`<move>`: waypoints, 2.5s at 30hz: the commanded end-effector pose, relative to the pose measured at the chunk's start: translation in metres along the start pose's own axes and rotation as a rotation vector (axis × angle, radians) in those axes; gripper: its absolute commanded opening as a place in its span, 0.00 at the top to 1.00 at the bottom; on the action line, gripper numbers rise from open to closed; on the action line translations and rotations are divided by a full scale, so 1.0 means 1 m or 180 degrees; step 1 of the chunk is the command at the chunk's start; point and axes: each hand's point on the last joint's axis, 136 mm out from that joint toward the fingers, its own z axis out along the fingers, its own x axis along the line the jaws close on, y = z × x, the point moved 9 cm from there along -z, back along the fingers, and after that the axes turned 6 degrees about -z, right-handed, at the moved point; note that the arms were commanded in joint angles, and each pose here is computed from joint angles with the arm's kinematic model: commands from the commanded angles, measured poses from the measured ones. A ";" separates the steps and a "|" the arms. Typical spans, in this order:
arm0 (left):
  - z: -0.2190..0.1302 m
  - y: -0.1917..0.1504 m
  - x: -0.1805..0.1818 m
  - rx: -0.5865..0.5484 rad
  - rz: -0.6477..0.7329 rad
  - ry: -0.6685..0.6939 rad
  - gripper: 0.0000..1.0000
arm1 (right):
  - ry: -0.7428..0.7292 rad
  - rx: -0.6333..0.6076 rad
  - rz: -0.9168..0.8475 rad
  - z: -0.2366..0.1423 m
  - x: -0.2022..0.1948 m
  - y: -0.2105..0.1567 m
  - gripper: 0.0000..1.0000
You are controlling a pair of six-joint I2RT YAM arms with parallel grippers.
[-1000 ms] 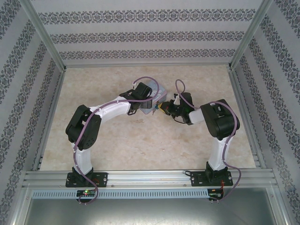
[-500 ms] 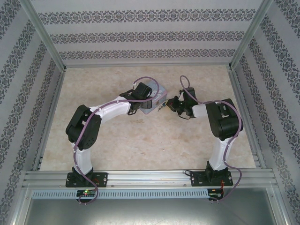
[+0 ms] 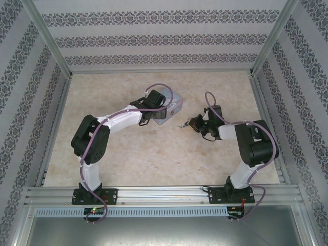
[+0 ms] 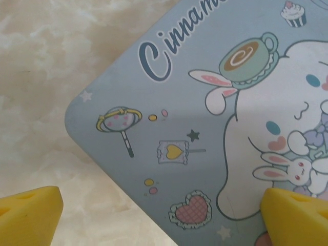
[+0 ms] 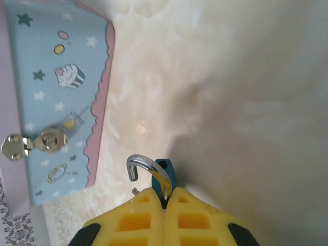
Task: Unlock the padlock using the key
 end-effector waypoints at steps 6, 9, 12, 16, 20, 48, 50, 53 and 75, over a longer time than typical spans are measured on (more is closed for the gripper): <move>-0.023 -0.018 0.007 0.0495 0.0076 -0.0176 0.00 | -0.0260 0.0033 0.0208 -0.032 -0.028 -0.028 0.94; -0.034 -0.014 0.005 0.0440 -0.0021 -0.0338 0.00 | -0.0333 0.0050 0.0222 -0.042 -0.032 -0.036 0.79; -0.047 -0.009 0.005 0.0355 -0.0080 -0.0442 0.00 | -0.0390 0.0067 0.0165 -0.054 -0.030 -0.041 0.58; -0.070 -0.001 0.009 0.0214 -0.0127 -0.0512 0.00 | -0.0387 -0.0016 0.0095 -0.078 -0.019 -0.041 0.36; -0.097 0.007 0.018 -0.0002 -0.0178 -0.0554 0.00 | -0.0241 -0.0263 -0.0076 -0.112 0.007 -0.033 0.12; -0.129 -0.022 0.168 -0.2021 -0.0023 0.1126 0.00 | -0.1972 -0.2458 -0.1835 -0.177 0.033 0.051 0.02; -0.124 -0.020 0.181 -0.2074 -0.0119 0.1225 0.00 | -0.2011 -0.2517 -0.1911 -0.169 0.025 0.053 0.02; -0.111 -0.021 0.200 -0.2103 -0.0252 0.1327 0.00 | -0.2238 -0.2491 -0.2043 -0.157 0.013 0.057 0.02; -0.012 -0.050 0.238 -0.1750 -0.0113 0.0308 0.01 | -0.1439 -0.2395 -0.2836 -0.087 -0.025 0.056 0.02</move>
